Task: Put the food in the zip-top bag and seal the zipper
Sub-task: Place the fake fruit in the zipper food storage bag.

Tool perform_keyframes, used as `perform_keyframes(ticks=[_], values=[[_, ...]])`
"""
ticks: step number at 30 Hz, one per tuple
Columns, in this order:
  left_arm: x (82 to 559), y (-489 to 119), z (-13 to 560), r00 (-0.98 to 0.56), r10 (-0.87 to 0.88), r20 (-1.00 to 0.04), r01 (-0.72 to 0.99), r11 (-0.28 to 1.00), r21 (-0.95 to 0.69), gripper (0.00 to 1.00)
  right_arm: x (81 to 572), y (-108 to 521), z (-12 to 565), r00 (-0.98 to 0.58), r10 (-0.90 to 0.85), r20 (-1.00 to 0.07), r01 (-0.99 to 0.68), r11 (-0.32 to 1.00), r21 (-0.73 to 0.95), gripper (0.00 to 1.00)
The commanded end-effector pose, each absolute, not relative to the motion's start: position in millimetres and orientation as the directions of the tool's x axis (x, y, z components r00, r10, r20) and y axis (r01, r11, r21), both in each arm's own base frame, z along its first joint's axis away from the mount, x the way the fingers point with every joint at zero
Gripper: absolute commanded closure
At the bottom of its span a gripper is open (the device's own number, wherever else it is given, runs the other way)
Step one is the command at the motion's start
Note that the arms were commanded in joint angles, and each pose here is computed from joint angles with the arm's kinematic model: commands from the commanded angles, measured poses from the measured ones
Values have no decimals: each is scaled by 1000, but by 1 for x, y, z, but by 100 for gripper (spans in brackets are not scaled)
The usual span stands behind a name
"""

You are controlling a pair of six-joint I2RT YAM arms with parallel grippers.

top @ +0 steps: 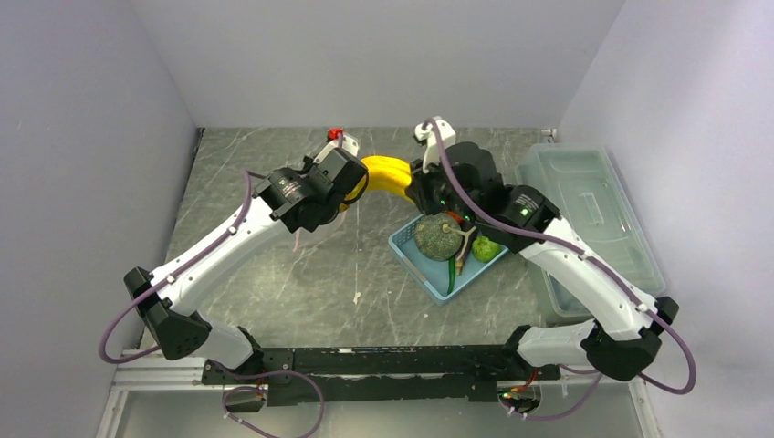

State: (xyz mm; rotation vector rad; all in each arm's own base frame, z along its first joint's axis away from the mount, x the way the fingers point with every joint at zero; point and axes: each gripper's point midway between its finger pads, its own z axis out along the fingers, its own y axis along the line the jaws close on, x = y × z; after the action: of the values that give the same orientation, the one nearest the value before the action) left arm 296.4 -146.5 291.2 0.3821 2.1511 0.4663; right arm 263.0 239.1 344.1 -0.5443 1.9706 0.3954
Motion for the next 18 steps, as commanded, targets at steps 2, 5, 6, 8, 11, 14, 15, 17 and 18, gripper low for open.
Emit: perform_keyframes(ticks=[2, 5, 6, 8, 11, 14, 15, 17, 18], values=[[297, -152, 302, -558, 390, -733, 88, 905, 416, 100, 268, 259, 378, -292, -164, -942, -539, 842, 20, 100], [297, -153, 300, -561, 388, -731, 94, 907, 410, 100, 266, 267, 376, -283, -188, -940, -545, 839, -3, 100], [297, -154, 300, -562, 386, -732, 94, 909, 407, 100, 265, 270, 376, -280, -197, -940, -546, 838, -13, 100], [298, -156, 301, -562, 380, -735, 96, 913, 398, 100, 263, 276, 375, -274, -214, -938, -550, 835, -30, 100], [297, -159, 301, -560, 367, -743, 105, 921, 376, 100, 261, 282, 370, -269, -242, -932, -552, 832, -56, 100], [297, -161, 301, -560, 355, -749, 108, 927, 358, 100, 260, 287, 360, -279, -265, -923, -551, 831, -72, 100], [296, -162, 302, -560, 350, -751, 110, 930, 351, 100, 260, 288, 356, -285, -272, -919, -552, 830, -74, 100], [296, -163, 303, -558, 342, -756, 111, 934, 340, 100, 259, 290, 348, -297, -278, -913, -553, 830, -73, 100], [295, -164, 303, -556, 337, -759, 112, 936, 334, 100, 259, 291, 344, -302, -281, -911, -554, 829, -72, 100]])
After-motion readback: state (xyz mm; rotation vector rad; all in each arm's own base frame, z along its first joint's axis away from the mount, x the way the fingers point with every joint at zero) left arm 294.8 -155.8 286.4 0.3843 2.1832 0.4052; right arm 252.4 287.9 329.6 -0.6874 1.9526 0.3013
